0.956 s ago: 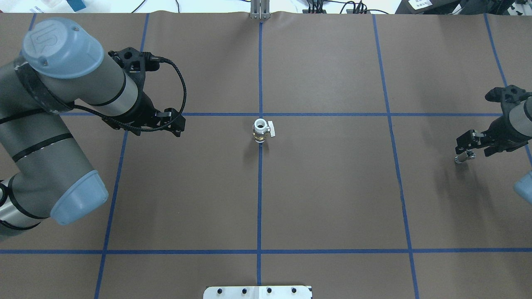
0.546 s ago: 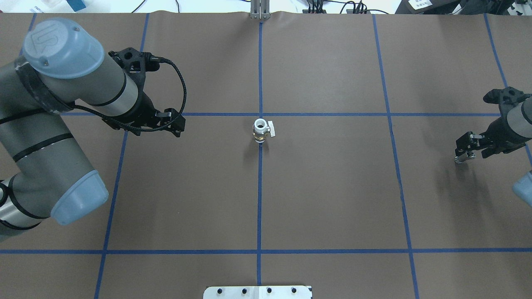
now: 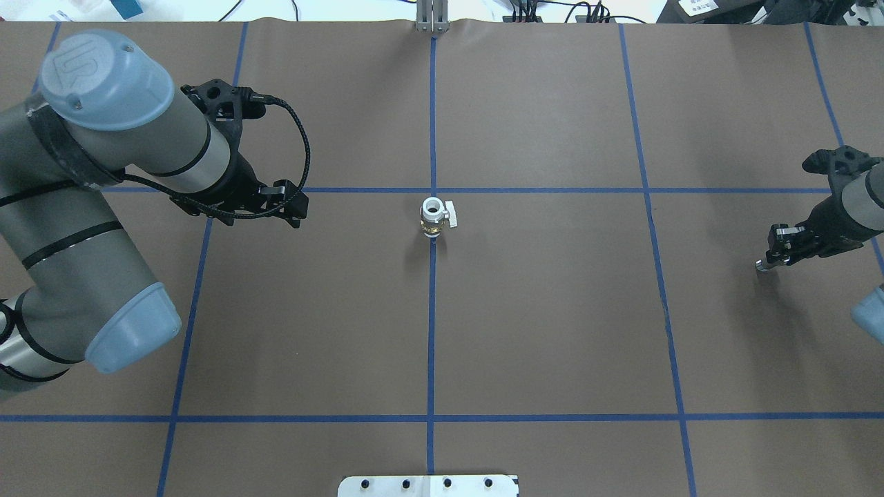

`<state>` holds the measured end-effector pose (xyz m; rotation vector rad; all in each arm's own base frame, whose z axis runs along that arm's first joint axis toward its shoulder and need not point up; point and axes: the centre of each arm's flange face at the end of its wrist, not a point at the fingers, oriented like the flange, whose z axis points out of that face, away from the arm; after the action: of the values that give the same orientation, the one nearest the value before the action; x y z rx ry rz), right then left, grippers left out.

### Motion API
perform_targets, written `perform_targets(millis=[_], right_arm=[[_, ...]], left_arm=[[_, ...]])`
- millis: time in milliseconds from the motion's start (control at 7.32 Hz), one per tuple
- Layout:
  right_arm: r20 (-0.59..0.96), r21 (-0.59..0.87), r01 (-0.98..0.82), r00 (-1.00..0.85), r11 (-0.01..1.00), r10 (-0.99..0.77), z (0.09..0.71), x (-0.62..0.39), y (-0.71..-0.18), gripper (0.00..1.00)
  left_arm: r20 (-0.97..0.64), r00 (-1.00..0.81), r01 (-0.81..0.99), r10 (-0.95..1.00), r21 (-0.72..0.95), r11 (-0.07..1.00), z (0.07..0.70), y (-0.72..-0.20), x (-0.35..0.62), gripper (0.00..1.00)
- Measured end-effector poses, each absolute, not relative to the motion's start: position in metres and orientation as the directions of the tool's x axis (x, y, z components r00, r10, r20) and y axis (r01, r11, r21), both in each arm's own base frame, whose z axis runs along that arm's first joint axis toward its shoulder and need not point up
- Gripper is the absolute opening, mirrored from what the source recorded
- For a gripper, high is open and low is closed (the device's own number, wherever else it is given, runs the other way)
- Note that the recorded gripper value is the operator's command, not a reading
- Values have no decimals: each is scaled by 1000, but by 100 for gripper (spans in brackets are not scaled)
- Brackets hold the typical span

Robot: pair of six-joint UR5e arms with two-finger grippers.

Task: Assemble PPR valve and pipe with both arms
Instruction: 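Carry the chrome fitting with the right gripper over the standing valve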

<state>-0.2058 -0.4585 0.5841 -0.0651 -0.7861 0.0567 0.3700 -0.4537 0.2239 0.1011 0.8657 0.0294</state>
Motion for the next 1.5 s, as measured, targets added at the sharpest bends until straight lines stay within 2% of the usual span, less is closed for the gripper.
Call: perform_targets(millis=[273,546,1093,1502], right_arm=[[714,-63,-27,697,998,64,571,-206,-459,0],[725,-57,-39,686,998,69,519,-213,-470,0],[731,-145,-135,653,980,198,319,-285,-533,0],[717,-246,-236,609,940,340,188,-402,-544,0]], left_arm=[[-759,648,15,67,101,995,224,-454,370,100],[-761,645,19,70,107,994,222,-454,365,100],[-726,675,-19,134,164,986,254,-459,330,100],[-698,697,-55,165,177,983,281,-459,318,100]])
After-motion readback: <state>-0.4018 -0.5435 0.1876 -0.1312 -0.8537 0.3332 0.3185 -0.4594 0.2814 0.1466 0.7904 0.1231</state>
